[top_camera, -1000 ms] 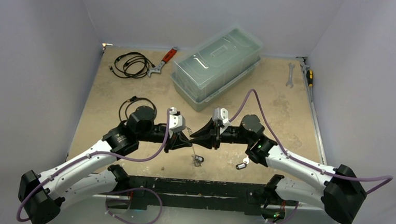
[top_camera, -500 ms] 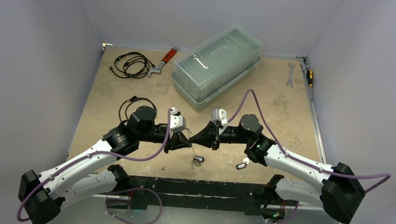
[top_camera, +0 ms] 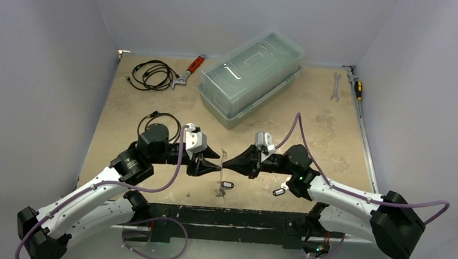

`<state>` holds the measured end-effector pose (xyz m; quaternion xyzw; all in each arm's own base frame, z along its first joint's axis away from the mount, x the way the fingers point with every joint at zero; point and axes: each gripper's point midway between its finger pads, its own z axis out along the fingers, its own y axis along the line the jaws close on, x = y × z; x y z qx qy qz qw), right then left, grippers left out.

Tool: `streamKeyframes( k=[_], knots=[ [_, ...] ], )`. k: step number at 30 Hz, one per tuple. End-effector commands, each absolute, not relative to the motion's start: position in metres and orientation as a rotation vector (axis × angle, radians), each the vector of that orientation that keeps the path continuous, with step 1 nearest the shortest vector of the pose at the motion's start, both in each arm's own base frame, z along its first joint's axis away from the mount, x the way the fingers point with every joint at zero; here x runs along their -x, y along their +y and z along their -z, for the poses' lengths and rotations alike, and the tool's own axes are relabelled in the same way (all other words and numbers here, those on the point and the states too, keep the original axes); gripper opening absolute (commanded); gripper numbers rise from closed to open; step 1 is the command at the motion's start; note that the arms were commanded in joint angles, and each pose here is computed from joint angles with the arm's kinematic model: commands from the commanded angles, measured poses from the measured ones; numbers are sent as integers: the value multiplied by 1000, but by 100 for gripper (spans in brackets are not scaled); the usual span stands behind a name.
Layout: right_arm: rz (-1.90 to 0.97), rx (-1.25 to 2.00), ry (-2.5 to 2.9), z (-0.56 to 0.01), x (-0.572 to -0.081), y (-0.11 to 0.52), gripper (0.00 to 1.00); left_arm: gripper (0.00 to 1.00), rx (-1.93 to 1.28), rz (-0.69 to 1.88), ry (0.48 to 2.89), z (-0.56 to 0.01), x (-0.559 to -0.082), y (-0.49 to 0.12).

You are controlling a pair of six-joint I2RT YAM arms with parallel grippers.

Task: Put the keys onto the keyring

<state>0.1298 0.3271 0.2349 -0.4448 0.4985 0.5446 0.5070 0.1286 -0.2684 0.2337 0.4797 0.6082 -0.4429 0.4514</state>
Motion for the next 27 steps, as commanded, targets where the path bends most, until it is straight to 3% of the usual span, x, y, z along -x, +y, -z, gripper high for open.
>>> streamKeyframes(
  k=[1,15,27],
  knots=[
    [-1364,885,972,-291,-125,315,0,40,-1126,1094,1346,-282,-130,-266],
    [-1376,602,515,-368,-101,259,0,37,-1046,1105,1157,-320,-128,-248],
    [-1435,623,467,-394,-106,284,0,31,-1069,1147,1184,-310,-129,-252]
  ],
)
